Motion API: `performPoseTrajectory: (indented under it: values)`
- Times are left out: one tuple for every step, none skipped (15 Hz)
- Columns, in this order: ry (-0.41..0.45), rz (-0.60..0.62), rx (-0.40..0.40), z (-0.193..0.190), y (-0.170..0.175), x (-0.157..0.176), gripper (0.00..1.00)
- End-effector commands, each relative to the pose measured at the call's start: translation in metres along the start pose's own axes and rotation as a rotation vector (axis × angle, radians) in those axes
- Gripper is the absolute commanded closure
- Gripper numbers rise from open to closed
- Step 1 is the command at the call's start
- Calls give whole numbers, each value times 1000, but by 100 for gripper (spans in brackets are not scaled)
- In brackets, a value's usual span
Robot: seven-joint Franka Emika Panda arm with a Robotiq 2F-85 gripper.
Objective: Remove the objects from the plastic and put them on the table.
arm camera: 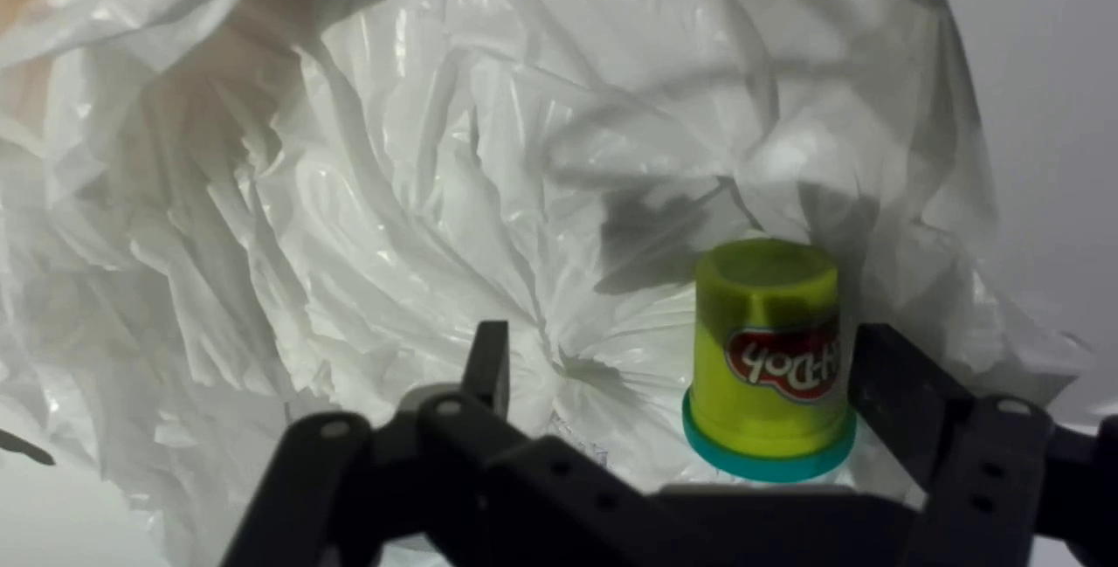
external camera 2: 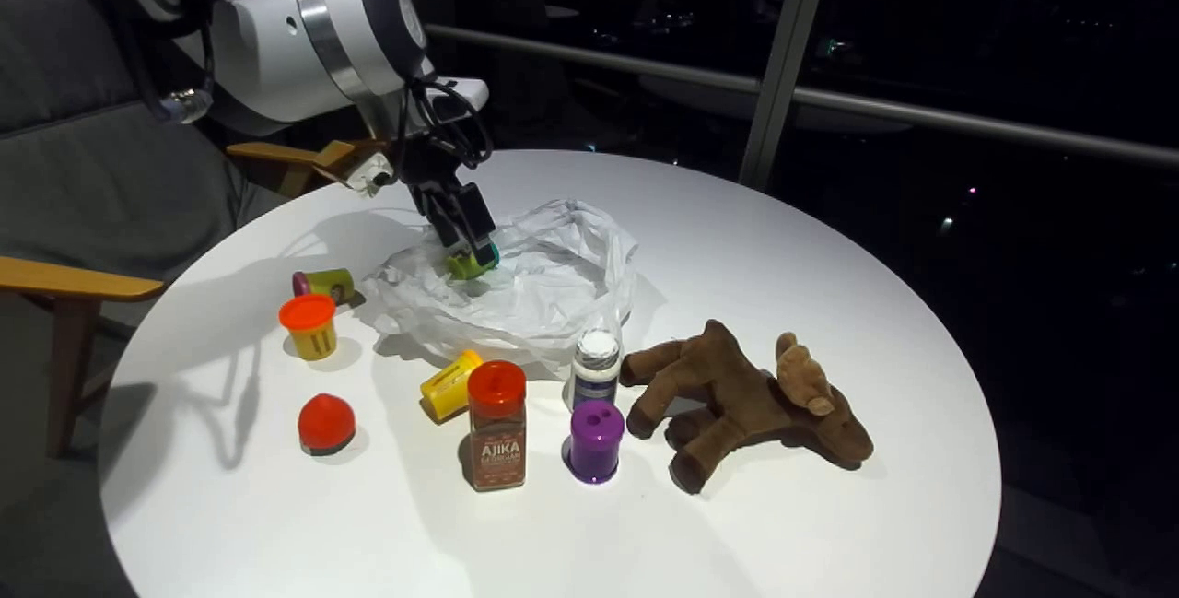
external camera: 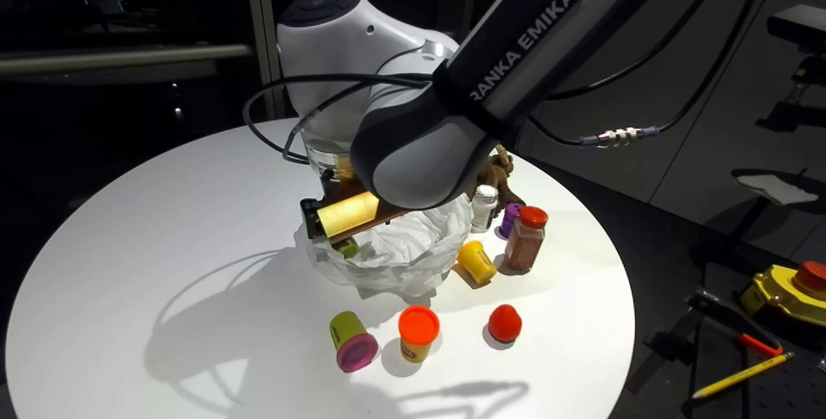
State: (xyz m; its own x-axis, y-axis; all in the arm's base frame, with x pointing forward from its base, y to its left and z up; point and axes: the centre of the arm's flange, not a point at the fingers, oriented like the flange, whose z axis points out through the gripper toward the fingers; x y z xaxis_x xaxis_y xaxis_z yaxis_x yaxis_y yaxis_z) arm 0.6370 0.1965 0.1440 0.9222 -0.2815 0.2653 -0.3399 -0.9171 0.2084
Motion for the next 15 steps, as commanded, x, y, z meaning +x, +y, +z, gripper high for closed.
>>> performPoseTrajectory:
  values:
    - [-11,-44,10,14,-12,14,0]
    - [-11,-54,6,19,-16,15,0]
    - [-8,-60,4,22,-19,16,0]
    - [7,-59,0,25,-22,20,0]
    - [11,-61,0,28,-24,21,0]
    - [17,-58,4,29,-26,24,0]
    - [20,-58,6,29,-26,26,20]
    - [20,-61,8,29,-26,27,28]
    - [23,-60,11,28,-25,27,34]
    - [23,-59,10,28,-23,27,42]
    - [25,-57,10,27,-22,27,51]
    - [29,-56,3,26,-18,26,58]
    - [36,-55,-3,24,-14,24,65]
    - [47,-49,-12,22,-9,23,73]
    - [60,-39,-22,21,-5,23,79]
